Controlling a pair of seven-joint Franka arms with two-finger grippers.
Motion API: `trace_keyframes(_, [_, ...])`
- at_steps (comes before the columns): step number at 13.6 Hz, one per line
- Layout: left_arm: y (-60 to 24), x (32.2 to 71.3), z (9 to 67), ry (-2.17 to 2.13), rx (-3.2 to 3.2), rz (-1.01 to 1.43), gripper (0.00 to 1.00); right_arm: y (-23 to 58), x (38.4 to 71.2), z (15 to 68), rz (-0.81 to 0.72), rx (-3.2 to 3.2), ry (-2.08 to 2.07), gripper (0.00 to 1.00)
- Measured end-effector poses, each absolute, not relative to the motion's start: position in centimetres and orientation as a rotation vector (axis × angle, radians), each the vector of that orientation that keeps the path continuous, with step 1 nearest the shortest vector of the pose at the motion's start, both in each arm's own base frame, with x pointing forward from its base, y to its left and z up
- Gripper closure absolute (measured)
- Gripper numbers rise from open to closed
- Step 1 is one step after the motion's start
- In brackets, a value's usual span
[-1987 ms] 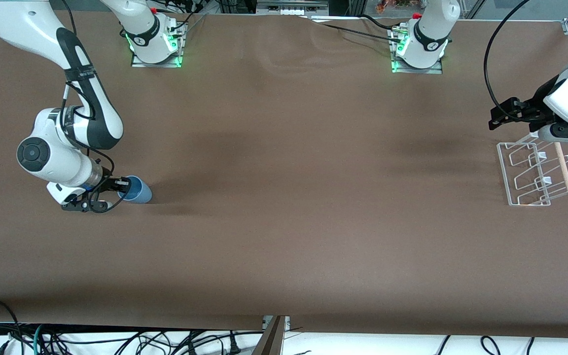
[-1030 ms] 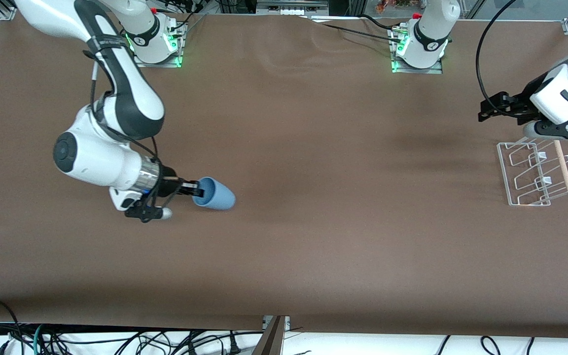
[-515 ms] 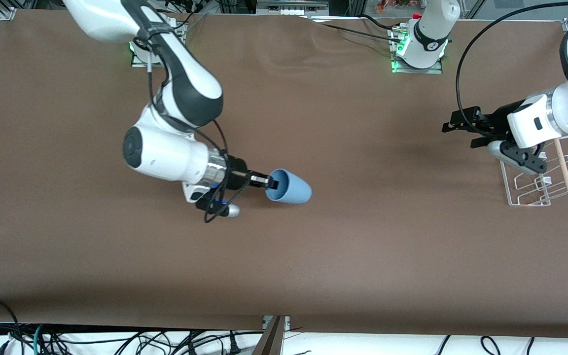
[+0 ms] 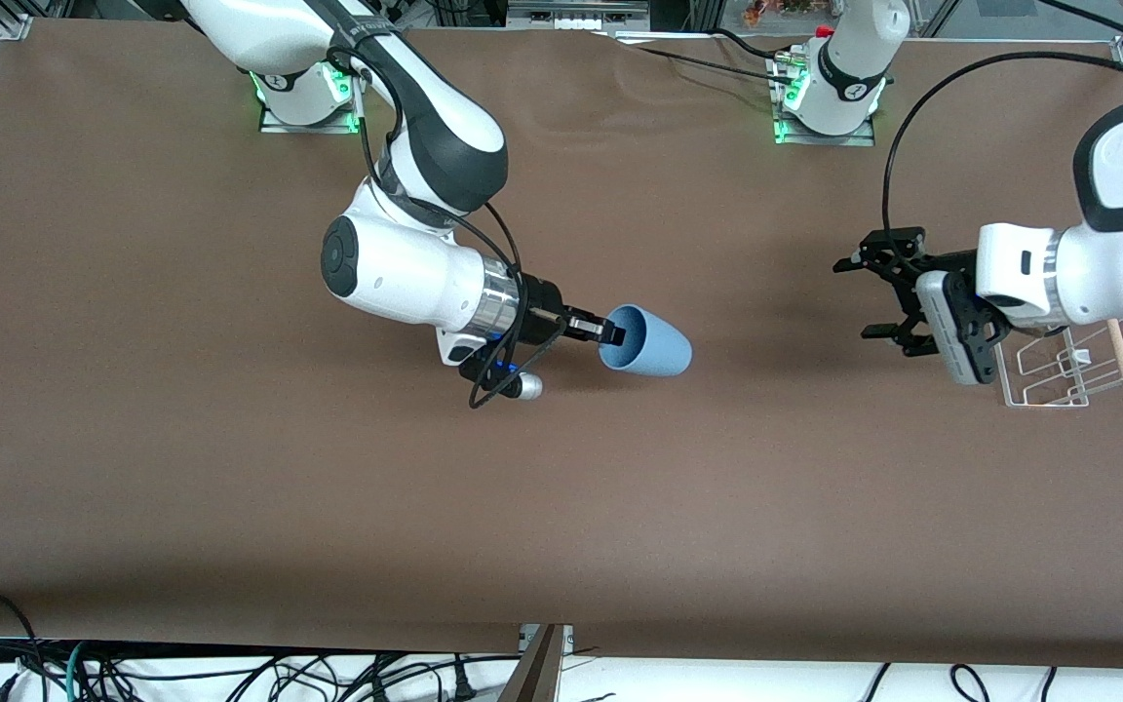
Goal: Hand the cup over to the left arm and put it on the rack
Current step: 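Lift the cup with the right gripper while the left gripper approaches, then close the left gripper around the cup's open end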
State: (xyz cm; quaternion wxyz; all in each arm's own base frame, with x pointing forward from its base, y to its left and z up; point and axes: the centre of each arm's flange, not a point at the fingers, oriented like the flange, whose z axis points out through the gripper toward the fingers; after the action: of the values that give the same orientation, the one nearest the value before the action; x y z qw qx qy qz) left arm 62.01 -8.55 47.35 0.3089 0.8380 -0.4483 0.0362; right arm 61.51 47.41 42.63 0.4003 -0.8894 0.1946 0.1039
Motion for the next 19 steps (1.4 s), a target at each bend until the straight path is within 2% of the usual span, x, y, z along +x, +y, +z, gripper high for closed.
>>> trace_keyframes(6, [-13.8,63.1,46.9,-1.508,1.942,0.375,0.00,49.0,60.7,44.2,0.318,-2.183,0.511,0.95])
trace_keyframes(10, [-17.8,62.9,47.1,-1.570,1.893,0.433,0.00,49.2,60.7,45.3,0.332,-2.152,0.535,0.95])
trace_keyframes(19, [-20.0,63.4,48.7,-1.595,1.882,0.544,0.00,49.3,60.7,45.4,0.342,-2.141,0.546,0.95])
